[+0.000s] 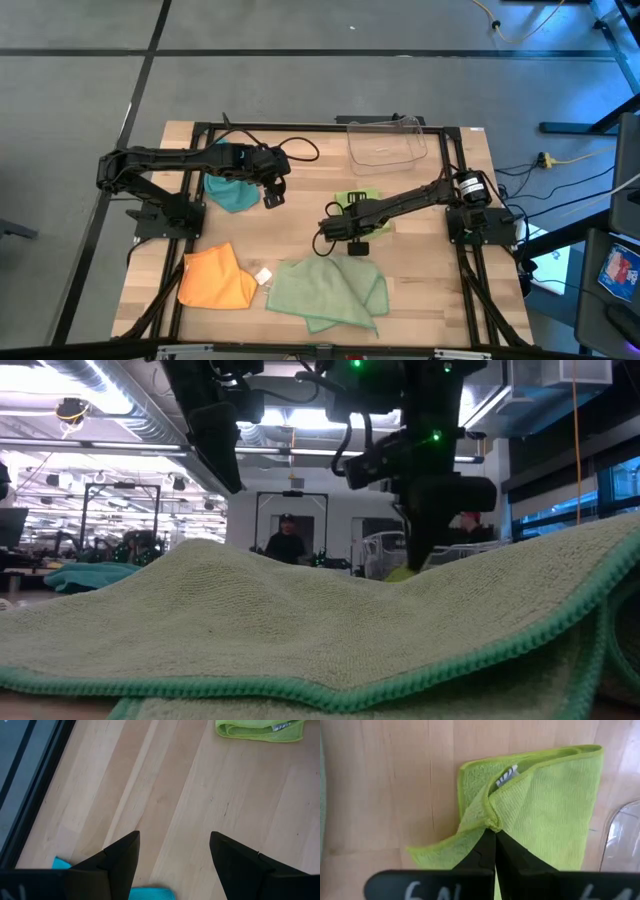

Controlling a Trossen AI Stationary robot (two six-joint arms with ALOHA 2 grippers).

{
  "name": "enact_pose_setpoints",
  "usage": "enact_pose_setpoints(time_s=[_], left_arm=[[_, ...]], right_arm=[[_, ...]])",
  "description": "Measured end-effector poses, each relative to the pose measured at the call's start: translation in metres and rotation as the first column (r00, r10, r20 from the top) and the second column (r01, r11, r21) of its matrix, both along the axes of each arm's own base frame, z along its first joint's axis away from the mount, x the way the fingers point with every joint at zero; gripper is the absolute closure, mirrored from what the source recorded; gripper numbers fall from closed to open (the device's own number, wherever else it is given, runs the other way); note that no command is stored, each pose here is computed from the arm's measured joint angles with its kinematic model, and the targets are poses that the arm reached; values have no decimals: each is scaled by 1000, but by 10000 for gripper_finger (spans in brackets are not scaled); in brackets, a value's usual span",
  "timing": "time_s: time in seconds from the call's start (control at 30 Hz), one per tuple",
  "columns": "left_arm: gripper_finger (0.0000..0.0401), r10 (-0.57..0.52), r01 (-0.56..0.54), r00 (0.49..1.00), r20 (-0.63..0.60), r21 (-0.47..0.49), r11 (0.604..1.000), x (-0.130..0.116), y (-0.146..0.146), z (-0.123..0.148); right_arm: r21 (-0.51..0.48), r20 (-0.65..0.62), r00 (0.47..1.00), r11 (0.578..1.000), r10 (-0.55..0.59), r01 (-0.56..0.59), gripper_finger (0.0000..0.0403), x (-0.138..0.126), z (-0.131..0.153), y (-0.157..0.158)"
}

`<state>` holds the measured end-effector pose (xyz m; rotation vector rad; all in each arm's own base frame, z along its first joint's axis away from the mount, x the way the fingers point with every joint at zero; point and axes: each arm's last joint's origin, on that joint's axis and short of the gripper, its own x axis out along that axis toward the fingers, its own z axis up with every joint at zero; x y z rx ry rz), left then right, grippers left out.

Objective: Fold microfiber towels
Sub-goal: Put the light green microfiber towel in the transparent bin

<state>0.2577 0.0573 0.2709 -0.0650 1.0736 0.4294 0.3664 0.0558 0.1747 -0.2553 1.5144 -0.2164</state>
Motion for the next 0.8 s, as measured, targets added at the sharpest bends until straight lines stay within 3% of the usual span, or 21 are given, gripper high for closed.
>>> enact_pose_setpoints(time_s=[0.37, 0.8], left_arm=[[166, 0, 0, 1000, 0, 0, 1000, 0, 0, 0], [166, 0, 0, 1000, 0, 0, 1000, 0, 0, 0]], right_arm=[[44, -8, 1000, 999, -2, 2, 392, 0, 0, 2], [71, -10, 1000, 997, -20, 21, 332, 0, 0, 2]])
